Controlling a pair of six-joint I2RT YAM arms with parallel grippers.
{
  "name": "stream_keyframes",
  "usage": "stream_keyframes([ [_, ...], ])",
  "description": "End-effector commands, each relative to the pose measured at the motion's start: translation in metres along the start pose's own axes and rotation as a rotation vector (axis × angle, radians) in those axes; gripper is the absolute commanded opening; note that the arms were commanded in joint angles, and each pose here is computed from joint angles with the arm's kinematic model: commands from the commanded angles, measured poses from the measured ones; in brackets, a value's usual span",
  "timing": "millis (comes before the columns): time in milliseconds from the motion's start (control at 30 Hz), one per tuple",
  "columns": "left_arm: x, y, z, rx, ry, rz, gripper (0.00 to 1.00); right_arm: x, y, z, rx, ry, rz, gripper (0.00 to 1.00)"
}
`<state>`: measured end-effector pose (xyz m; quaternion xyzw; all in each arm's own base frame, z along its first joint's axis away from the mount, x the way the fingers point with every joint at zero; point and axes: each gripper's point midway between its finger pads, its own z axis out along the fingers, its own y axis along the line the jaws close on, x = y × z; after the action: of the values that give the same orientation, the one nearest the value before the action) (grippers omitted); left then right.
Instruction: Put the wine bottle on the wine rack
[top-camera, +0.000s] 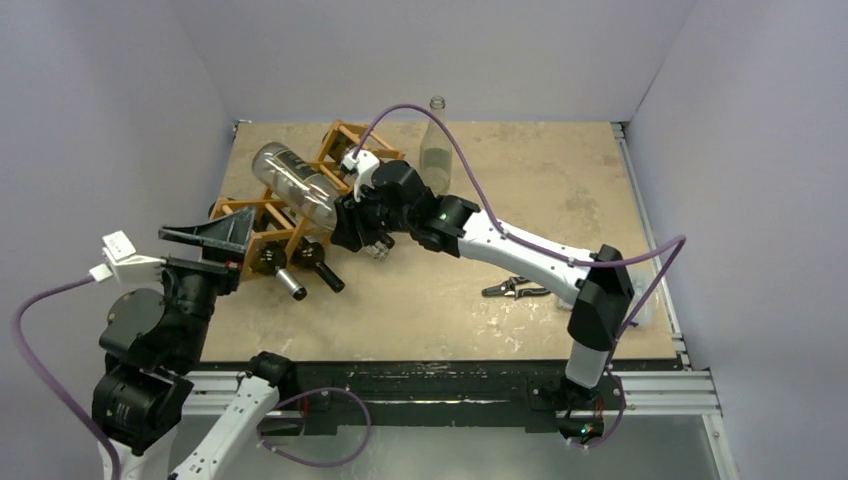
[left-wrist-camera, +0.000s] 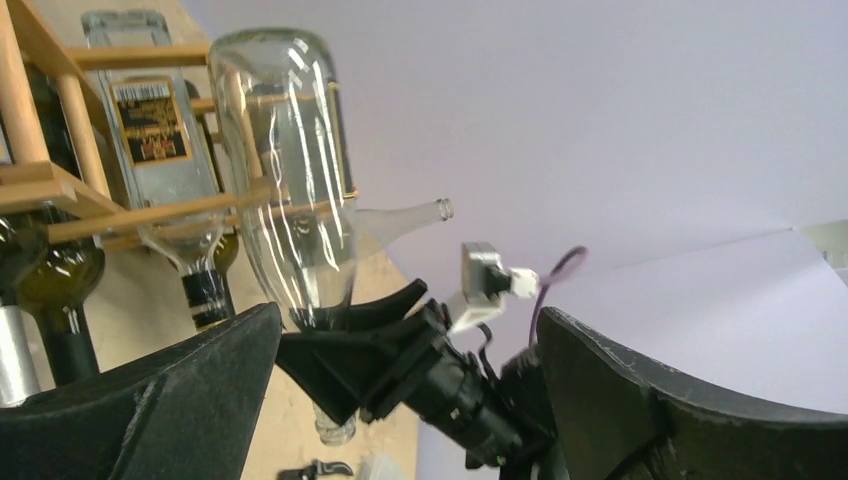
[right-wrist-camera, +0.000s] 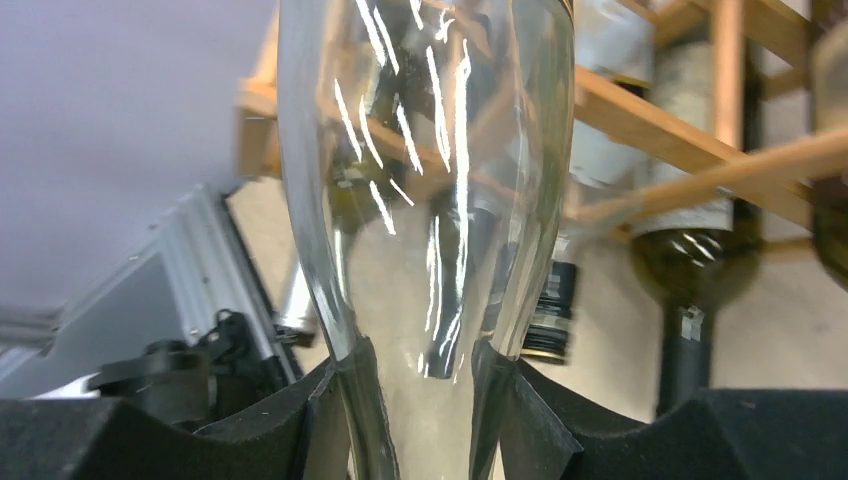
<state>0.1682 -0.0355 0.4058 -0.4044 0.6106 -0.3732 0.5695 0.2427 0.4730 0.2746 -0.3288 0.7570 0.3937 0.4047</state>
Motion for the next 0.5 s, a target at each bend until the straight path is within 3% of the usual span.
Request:
stream_keyframes([
  [0, -0.028, -0.015, -0.021, 0.086, -0.104, 0.125, 1.0, -0.115, -0.005, -0.03, 0.008, -0.279, 0.021, 0.0],
  [233, -0.054, -0.015, -0.051, 0.138, -0.21, 0.291, 1.0, -0.141, -0.024, -0.02, 0.05, -0.287, 0.022, 0.0],
  [467, -0.071, -0.001, -0.073, 0.117, -0.281, 0.364, 1.0, -0.157, -0.036, -0.008, 0.078, -0.294, 0.022, 0.0],
])
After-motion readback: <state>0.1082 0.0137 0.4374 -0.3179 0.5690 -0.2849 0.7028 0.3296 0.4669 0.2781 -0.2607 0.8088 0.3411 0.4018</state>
